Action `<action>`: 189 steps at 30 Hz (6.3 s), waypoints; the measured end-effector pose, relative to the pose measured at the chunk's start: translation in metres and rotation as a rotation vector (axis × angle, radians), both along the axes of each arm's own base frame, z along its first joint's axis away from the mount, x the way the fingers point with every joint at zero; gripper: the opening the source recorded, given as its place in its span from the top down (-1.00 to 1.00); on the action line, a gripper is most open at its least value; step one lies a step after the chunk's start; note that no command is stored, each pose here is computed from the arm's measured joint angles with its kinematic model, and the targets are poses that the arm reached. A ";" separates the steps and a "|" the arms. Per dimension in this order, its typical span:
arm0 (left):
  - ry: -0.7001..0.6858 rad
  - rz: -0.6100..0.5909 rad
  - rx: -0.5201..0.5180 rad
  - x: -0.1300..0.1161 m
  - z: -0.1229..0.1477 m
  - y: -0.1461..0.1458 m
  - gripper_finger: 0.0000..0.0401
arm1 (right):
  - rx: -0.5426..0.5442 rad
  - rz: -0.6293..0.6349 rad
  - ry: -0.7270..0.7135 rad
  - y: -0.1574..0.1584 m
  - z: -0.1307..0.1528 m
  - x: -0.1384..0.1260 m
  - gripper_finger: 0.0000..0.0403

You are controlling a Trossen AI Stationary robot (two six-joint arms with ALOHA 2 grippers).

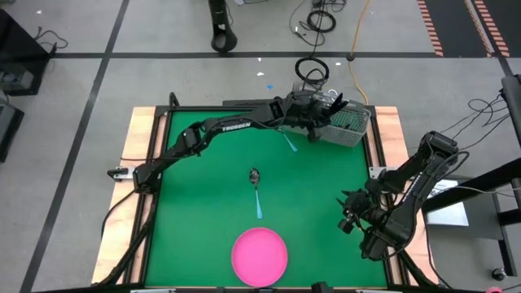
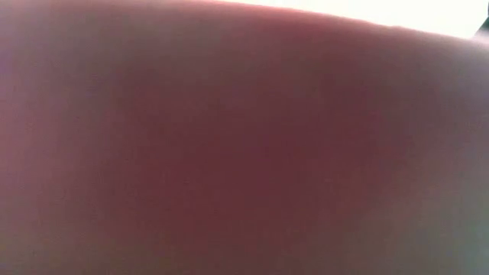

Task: Sort silverware
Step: Put the blue spoon into the utensil holder

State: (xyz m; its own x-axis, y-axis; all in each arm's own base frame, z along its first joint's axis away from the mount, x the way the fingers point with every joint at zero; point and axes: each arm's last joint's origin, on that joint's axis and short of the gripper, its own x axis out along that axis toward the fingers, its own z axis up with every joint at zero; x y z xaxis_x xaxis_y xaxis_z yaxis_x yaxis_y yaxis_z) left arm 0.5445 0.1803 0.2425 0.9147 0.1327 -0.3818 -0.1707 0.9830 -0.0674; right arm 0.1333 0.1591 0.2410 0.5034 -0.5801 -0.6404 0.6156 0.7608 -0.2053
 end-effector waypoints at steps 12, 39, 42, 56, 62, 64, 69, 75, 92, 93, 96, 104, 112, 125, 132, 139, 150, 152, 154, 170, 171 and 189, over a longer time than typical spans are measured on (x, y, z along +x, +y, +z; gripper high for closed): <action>0.082 -0.076 -0.047 -0.002 -0.007 -0.010 0.37 | 0.002 0.000 -0.002 0.000 0.000 0.000 0.37; -0.006 -0.100 0.063 -0.019 0.049 -0.011 0.37 | 0.002 0.006 0.006 0.001 0.000 0.001 0.37; -0.018 -0.100 0.111 -0.031 0.076 -0.015 0.37 | 0.002 0.007 0.005 0.001 0.000 0.000 0.37; 0.195 -0.296 0.372 -0.107 0.165 -0.078 0.38 | 0.006 0.008 -0.003 0.001 0.000 0.001 0.37; 0.565 -0.423 0.271 -0.129 0.132 -0.085 0.38 | 0.011 0.007 -0.007 0.001 0.000 0.001 0.37; 0.674 -0.463 0.240 -0.127 0.111 -0.082 0.38 | 0.013 0.005 -0.007 0.001 0.000 0.001 0.37; 0.786 -0.504 0.308 -0.109 0.059 -0.067 0.38 | 0.013 0.006 -0.010 0.001 0.000 0.002 0.37; 0.931 -0.535 0.537 -0.079 -0.008 -0.049 0.38 | 0.014 0.007 -0.009 0.002 0.000 0.002 0.37; 0.882 -0.527 0.661 -0.055 -0.068 -0.004 0.38 | -0.013 0.039 0.018 0.002 0.000 0.002 0.37; 0.868 -0.524 0.651 -0.055 -0.068 -0.003 0.38 | -0.017 0.040 0.018 0.001 0.000 0.002 0.37; 0.845 -0.520 0.647 -0.054 -0.067 -0.001 0.38 | -0.028 0.045 0.006 0.001 0.000 0.002 0.37; 0.820 -0.473 0.584 -0.059 -0.066 0.015 0.38 | -0.031 0.046 0.000 0.001 0.000 0.002 0.37; 0.813 -0.477 0.558 -0.063 -0.066 0.020 0.38 | -0.030 0.043 -0.001 0.001 0.000 0.002 0.37; 0.839 -0.531 0.586 -0.070 0.000 -0.034 0.38 | -0.054 0.025 -0.049 -0.008 0.000 0.024 0.37; 0.858 -0.464 0.286 -0.128 0.062 -0.025 0.38 | -0.082 0.013 -0.015 -0.030 -0.011 0.060 0.37; 0.750 -0.418 -0.330 -0.208 0.028 0.056 0.38 | -0.036 -0.018 0.028 -0.082 -0.040 0.072 0.48; 0.698 -0.404 -0.377 -0.259 -0.014 0.043 0.38 | 0.163 0.069 -0.220 -0.200 -0.025 0.132 0.53; 0.670 -0.401 -0.341 -0.267 -0.006 0.035 0.38 | 0.177 0.037 -0.195 -0.219 -0.033 0.141 0.53; 0.620 -0.387 -0.294 -0.274 0.007 0.029 0.38 | 0.170 0.028 -0.161 -0.232 -0.041 0.153 0.53; 0.483 -0.338 -0.158 -0.294 0.050 0.003 0.38 | 0.186 -0.241 0.119 -0.283 -0.104 0.212 0.53; 0.483 -0.338 -0.158 -0.294 0.050 0.003 0.38 | 0.190 -0.256 0.120 -0.285 -0.107 0.211 0.53; 0.464 -0.327 -0.116 -0.292 0.051 0.006 0.38 | 0.182 -0.334 0.092 -0.297 -0.115 0.210 0.52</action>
